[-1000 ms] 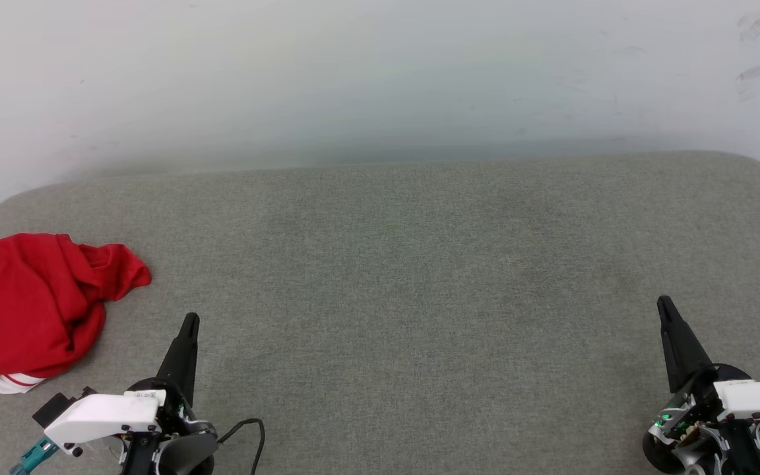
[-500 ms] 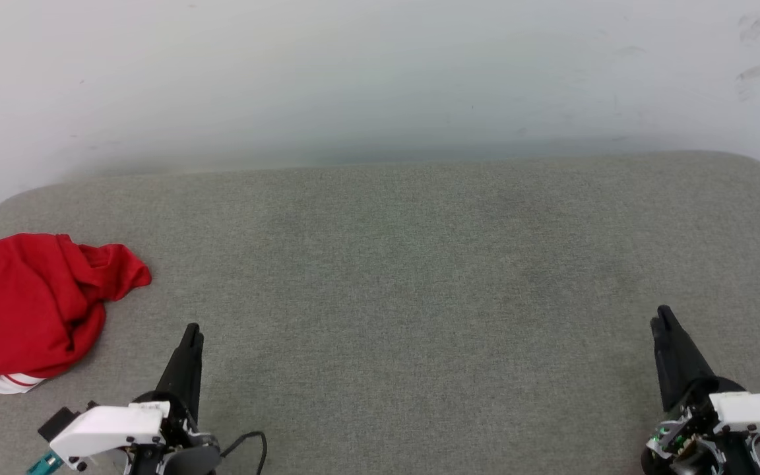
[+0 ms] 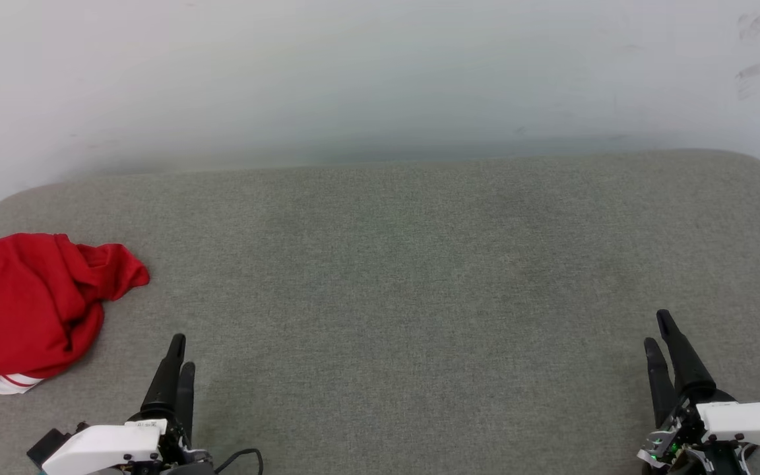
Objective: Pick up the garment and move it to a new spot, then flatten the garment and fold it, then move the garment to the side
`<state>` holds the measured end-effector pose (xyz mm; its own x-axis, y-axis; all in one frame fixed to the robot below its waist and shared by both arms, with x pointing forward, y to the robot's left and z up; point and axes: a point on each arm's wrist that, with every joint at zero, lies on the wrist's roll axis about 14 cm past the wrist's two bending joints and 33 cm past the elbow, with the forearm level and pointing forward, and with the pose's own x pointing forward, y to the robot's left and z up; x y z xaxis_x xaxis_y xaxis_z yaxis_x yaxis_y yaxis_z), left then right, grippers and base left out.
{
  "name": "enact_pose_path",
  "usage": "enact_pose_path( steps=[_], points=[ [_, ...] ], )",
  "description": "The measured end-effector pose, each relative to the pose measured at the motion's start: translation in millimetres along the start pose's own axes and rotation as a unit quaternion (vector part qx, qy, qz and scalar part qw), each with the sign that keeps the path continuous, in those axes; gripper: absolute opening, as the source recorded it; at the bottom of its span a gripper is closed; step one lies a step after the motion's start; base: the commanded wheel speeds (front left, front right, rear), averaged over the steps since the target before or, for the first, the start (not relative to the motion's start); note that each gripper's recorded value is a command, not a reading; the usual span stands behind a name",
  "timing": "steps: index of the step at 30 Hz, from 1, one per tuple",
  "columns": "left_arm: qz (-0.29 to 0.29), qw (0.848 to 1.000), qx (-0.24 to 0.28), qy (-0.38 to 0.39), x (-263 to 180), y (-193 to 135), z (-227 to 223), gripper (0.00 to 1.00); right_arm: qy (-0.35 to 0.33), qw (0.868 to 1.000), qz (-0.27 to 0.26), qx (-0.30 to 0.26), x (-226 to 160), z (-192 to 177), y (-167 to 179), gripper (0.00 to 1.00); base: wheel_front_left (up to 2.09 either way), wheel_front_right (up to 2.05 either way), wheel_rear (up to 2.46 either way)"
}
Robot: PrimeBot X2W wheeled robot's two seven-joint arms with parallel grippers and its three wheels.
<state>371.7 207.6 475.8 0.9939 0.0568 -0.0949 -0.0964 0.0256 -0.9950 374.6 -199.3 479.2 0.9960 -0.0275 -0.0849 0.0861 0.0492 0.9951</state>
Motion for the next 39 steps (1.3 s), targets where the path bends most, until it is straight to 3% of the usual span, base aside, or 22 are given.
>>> enact_pose_path(
  steps=[12,21,35,38,39],
  points=[
    [0.004,0.997,0.061,-0.046,-1.8,0.5,23.5,1.00,-0.020,0.997,0.006,-0.081,-0.2,6.9,4.9,1.00,0.00,0.00,0.00],
    [-0.005,0.987,0.135,-0.085,-4.9,-9.5,46.6,1.00,-0.039,0.978,0.030,-0.203,0.7,15.2,23.9,1.00,0.00,0.00,0.00],
    [-0.057,0.949,0.287,-0.115,-2.0,-64.2,45.1,1.00,-0.039,0.907,0.107,-0.405,2.1,-7.9,70.2,1.00,0.00,0.00,0.00],
    [-0.074,0.937,0.322,-0.111,-3.6,-75.3,35.3,1.00,-0.036,0.889,0.115,-0.442,2.0,-14.2,73.3,1.00,0.00,0.00,0.00],
    [-0.090,0.922,0.362,-0.103,-3.8,-84.2,22.5,1.00,-0.038,0.872,0.123,-0.471,1.7,-16.8,77.3,1.00,0.00,0.00,0.00]
  ],
)
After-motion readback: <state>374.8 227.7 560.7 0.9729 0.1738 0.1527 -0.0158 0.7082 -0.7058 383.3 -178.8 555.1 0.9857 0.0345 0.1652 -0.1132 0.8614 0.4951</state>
